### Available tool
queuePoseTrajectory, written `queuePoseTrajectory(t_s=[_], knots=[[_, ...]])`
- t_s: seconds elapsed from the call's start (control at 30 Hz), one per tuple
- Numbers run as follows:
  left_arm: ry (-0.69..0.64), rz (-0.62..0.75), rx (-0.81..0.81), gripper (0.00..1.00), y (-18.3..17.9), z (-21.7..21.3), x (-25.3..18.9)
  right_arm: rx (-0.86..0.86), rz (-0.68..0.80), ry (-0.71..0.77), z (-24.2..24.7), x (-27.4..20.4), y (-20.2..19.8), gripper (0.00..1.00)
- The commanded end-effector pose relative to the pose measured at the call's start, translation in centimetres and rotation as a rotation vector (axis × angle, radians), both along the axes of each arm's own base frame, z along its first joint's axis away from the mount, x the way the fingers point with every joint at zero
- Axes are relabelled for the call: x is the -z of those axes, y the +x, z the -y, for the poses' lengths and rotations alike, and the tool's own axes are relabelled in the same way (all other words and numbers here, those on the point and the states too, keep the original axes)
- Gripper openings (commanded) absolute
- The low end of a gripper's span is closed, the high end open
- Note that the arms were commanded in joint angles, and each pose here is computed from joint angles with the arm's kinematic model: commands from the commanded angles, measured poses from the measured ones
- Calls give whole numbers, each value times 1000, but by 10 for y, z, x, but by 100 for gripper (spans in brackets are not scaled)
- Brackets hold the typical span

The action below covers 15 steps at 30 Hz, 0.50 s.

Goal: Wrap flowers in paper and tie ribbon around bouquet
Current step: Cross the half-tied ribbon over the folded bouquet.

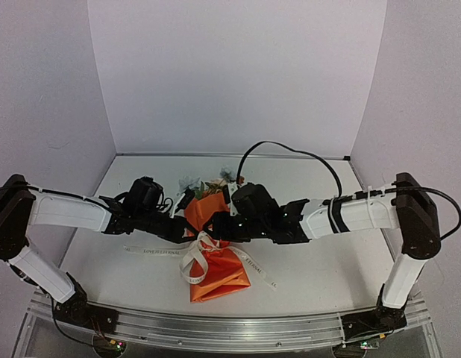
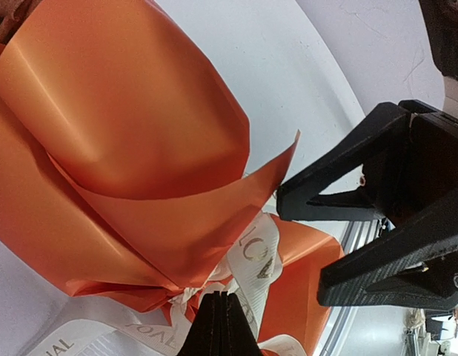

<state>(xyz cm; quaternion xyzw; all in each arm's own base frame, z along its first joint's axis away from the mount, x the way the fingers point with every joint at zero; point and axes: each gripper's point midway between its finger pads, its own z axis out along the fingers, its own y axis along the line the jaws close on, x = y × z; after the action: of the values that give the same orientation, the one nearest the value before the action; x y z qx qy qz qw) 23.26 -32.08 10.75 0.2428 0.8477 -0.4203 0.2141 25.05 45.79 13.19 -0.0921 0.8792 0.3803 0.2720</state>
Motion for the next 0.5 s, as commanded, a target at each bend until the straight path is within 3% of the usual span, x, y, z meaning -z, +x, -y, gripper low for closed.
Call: queuePoseTrajectory(t_s=[0.0, 0.23, 0.47], knots=[[-50, 45, 55, 0, -4, 9, -17, 20, 53, -78, 5, 1, 7, 47], [-45, 40, 86, 0, -7, 16, -14, -14, 22, -77, -4, 1, 1, 44], [-44, 41, 93, 0, -7, 20, -13, -25, 12, -76, -8, 4, -3, 29]])
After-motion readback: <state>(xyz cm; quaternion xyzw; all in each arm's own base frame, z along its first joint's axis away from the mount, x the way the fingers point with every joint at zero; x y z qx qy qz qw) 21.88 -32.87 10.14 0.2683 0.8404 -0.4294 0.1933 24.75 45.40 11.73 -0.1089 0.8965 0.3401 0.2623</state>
